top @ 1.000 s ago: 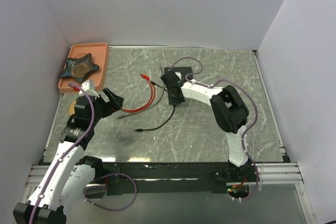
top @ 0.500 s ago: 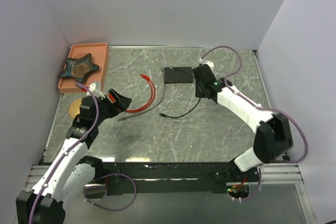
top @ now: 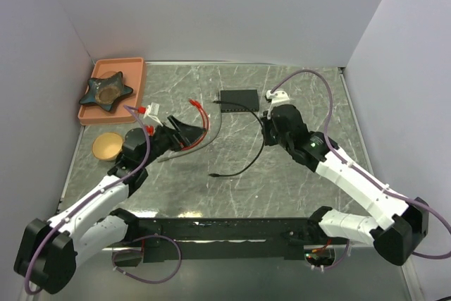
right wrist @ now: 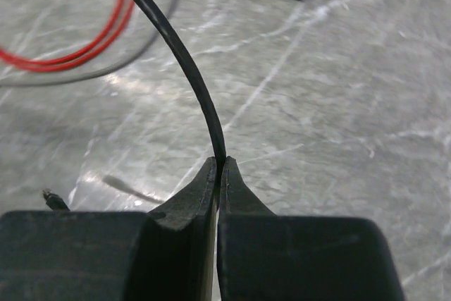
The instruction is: Insert the plug into the switch port
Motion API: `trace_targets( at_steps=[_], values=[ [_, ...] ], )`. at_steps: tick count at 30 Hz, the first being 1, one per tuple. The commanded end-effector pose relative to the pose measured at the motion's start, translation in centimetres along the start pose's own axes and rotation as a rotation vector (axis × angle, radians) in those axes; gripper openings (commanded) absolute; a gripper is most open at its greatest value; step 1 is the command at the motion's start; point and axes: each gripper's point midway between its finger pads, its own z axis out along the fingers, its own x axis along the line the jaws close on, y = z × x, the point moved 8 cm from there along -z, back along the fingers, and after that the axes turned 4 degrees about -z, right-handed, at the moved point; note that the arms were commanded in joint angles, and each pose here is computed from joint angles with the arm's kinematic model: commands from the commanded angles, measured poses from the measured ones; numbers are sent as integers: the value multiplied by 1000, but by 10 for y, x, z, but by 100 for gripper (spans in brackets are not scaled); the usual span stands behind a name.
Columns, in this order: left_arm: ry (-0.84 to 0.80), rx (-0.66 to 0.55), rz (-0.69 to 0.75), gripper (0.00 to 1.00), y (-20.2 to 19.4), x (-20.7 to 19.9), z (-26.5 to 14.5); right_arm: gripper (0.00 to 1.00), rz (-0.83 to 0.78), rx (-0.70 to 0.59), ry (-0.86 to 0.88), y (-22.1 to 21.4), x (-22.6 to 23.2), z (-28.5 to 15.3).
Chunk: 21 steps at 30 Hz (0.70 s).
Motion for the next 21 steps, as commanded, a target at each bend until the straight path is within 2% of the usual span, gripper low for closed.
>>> trace_targets(
  at_steps=[1, 11, 13, 16, 18, 19, 20, 21],
  values=[
    [-217, -50, -18, 96, 6, -34, 7, 0, -56, -99, 95, 8, 12, -19],
    [-257, -65, 30, 99, 7, -59, 30, 0, -85, -91, 202, -11, 30, -29],
    [-277, -75, 33, 96, 8, -62, 33, 0, -87, -81, 221, -14, 34, -30],
    [-241, -71, 25, 88, 8, -61, 44, 0, -97, -82, 265, -19, 41, -31],
    [-225, -69, 35, 79, 9, -62, 53, 0, -93, -100, 300, -19, 44, -35],
    [-222, -69, 35, 73, 9, -62, 55, 0, -96, -98, 320, -22, 45, -35],
    [-225, -71, 32, 60, 8, -62, 58, 0, -94, -110, 337, -22, 47, -38],
    [-231, -77, 30, 54, 7, -62, 58, 0, -94, -109, 343, -24, 47, -38]
  ],
)
